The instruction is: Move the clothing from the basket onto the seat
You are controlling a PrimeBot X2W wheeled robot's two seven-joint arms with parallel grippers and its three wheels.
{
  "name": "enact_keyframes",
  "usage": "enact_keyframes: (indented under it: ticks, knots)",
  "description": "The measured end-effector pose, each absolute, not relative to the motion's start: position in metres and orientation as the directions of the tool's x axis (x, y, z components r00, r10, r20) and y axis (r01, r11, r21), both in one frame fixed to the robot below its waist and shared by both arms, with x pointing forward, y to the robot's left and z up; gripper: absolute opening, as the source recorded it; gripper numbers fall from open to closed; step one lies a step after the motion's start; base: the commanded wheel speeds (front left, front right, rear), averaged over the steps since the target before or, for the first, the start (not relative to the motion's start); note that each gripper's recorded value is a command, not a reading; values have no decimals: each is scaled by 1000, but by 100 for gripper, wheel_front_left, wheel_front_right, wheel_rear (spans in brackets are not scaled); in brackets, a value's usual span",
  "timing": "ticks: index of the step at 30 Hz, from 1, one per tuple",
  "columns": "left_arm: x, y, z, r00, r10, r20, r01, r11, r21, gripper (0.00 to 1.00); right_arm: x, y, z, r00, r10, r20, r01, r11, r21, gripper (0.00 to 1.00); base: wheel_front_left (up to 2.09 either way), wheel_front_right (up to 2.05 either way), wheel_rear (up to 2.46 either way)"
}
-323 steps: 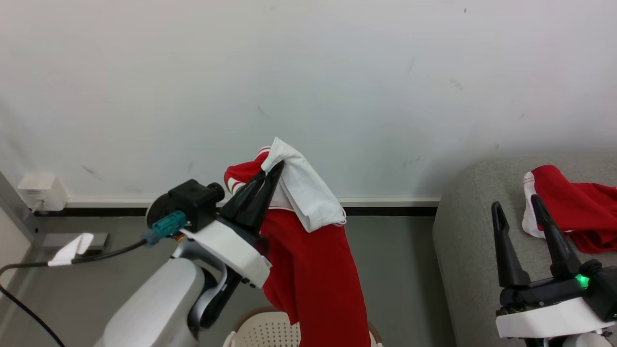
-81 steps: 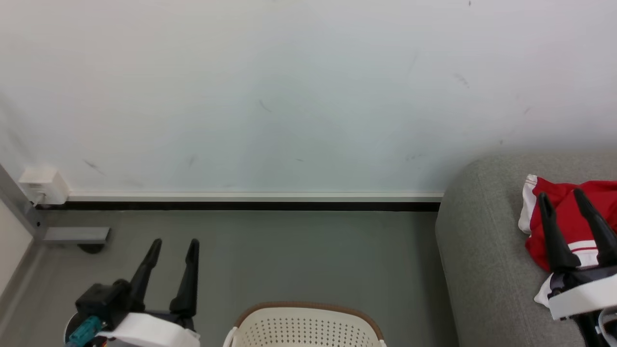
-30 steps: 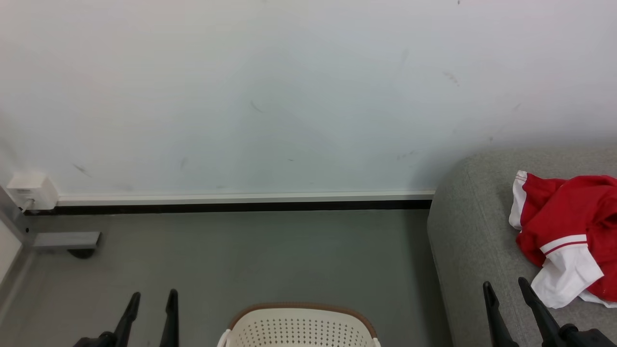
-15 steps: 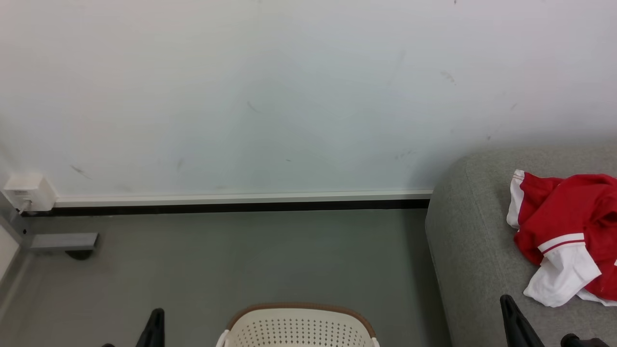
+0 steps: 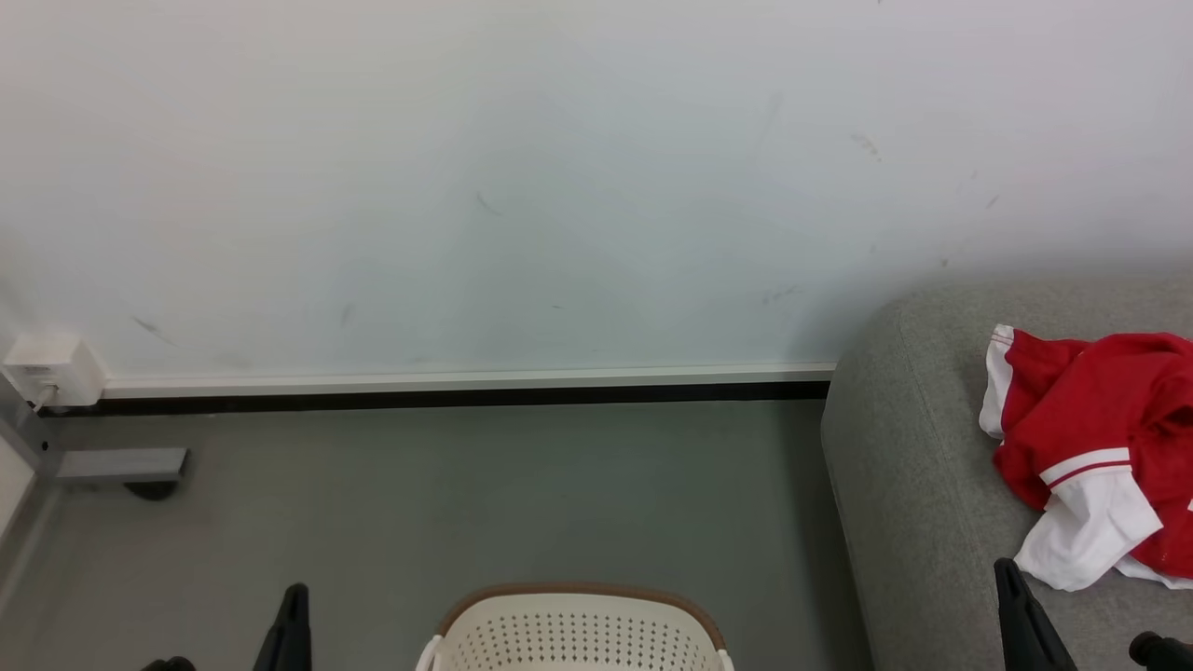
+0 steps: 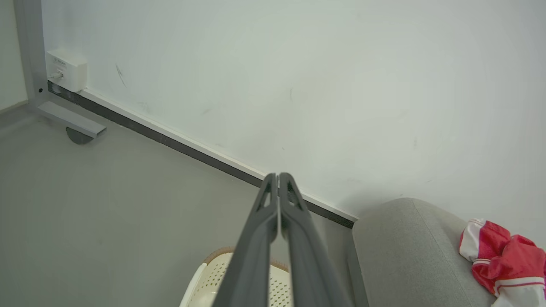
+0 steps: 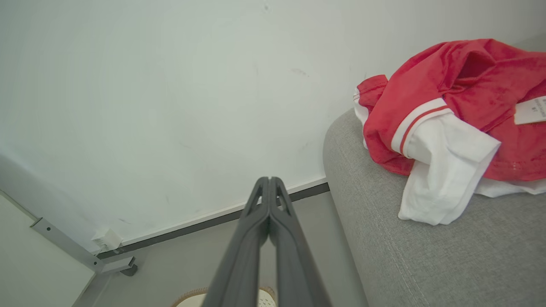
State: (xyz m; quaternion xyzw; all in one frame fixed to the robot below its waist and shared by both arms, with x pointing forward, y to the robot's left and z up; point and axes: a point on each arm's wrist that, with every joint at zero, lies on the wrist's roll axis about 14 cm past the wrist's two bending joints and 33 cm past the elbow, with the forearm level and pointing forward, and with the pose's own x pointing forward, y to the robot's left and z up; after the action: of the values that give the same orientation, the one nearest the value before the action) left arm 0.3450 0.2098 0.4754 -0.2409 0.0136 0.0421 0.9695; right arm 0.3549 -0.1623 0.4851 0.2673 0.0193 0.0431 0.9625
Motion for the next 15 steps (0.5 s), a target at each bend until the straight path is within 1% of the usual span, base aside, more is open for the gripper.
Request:
enact_keyframes:
  ticks: [15]
  knots:
    - [353,212,479,994,86,-60,-105,754,-648,0,361,-173,486,998,51,-36,-13,730,683,0,0,0,0]
